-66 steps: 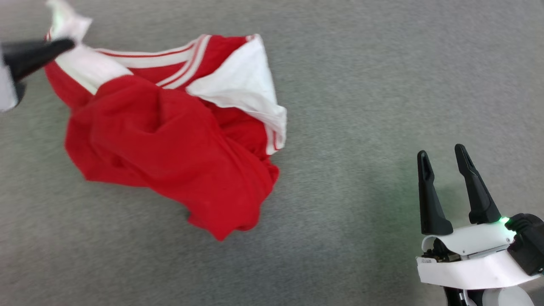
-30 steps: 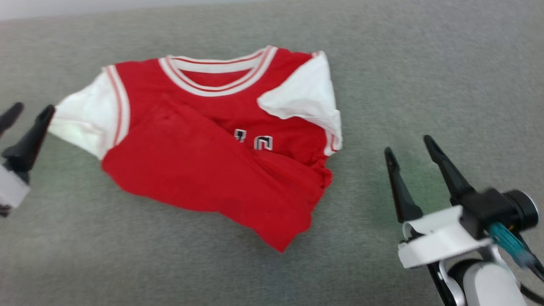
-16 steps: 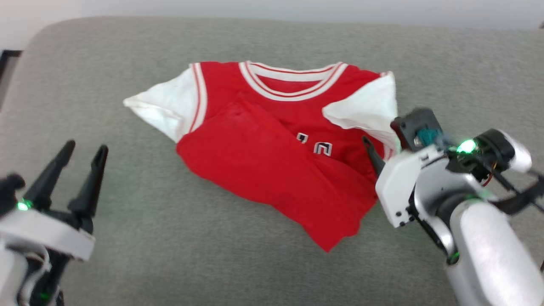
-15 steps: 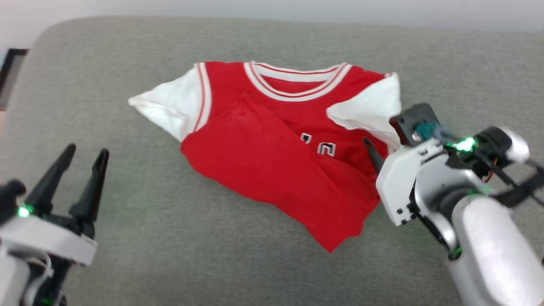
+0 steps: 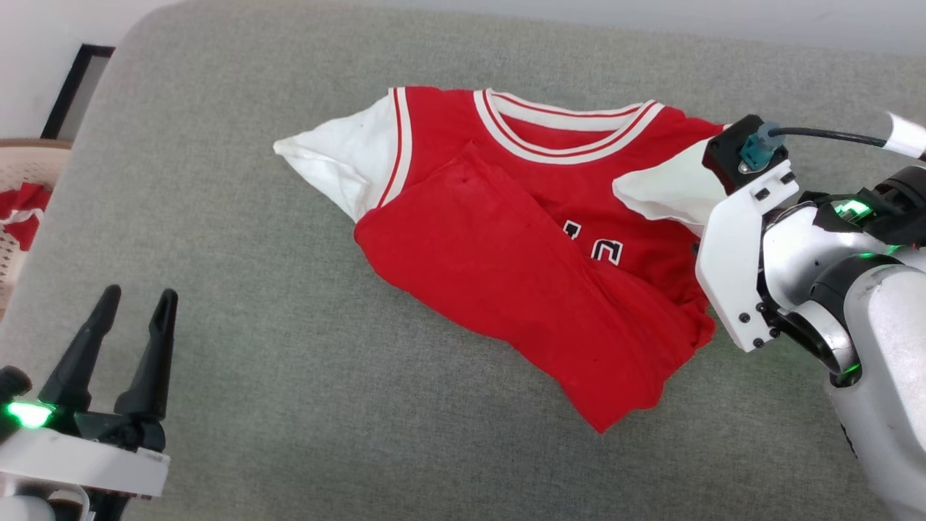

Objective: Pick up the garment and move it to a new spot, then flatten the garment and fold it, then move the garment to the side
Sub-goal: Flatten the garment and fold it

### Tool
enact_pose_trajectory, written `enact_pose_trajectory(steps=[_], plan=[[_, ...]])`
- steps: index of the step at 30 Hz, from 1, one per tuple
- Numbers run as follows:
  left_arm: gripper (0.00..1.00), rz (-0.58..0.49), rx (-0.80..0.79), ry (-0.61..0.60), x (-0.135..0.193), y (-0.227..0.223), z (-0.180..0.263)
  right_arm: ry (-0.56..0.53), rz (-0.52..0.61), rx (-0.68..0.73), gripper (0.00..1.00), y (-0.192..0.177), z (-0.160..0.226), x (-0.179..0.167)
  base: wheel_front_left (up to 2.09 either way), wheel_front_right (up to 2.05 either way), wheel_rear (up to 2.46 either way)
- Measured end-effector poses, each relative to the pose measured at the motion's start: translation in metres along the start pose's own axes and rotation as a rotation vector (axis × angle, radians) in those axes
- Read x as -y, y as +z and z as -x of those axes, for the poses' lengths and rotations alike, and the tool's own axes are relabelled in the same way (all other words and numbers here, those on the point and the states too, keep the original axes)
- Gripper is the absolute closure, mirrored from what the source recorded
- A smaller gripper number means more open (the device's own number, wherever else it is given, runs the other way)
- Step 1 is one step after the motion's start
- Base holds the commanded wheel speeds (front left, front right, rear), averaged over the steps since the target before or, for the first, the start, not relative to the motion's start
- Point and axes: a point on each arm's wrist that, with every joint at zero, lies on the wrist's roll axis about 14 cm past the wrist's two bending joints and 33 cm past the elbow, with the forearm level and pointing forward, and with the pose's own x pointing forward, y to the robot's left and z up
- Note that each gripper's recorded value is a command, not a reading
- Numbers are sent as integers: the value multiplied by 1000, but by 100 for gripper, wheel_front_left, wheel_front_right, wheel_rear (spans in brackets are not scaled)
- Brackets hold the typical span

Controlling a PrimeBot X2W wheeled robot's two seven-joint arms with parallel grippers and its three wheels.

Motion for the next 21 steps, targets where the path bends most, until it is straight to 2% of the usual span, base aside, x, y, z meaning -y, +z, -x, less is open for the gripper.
enact_pose_trajectory(steps=[2,3,4,6,14,18,21], plan=[[0,8,-4,4,-1,-1,-1,4,2,-14,0,-2,-4,-1,0,0,0],[0,13,-4,4,0,-2,-2,5,6,-30,15,-4,-6,-2,0,0,0],[0,18,-5,4,0,-2,-2,8,12,-44,67,-7,-8,-3,0,0,0],[0,22,-7,8,-1,-3,-4,18,19,-39,100,-6,-10,-7,0,0,0],[0,31,-3,0,1,-4,-9,-35,-38,26,100,-2,-5,10,0,0,0],[0,35,0,4,0,-3,-9,-113,-165,95,100,-13,10,30,0,0,0],[0,47,4,13,-1,-4,-8,-195,-333,132,100,-38,23,45,0,0,0]])
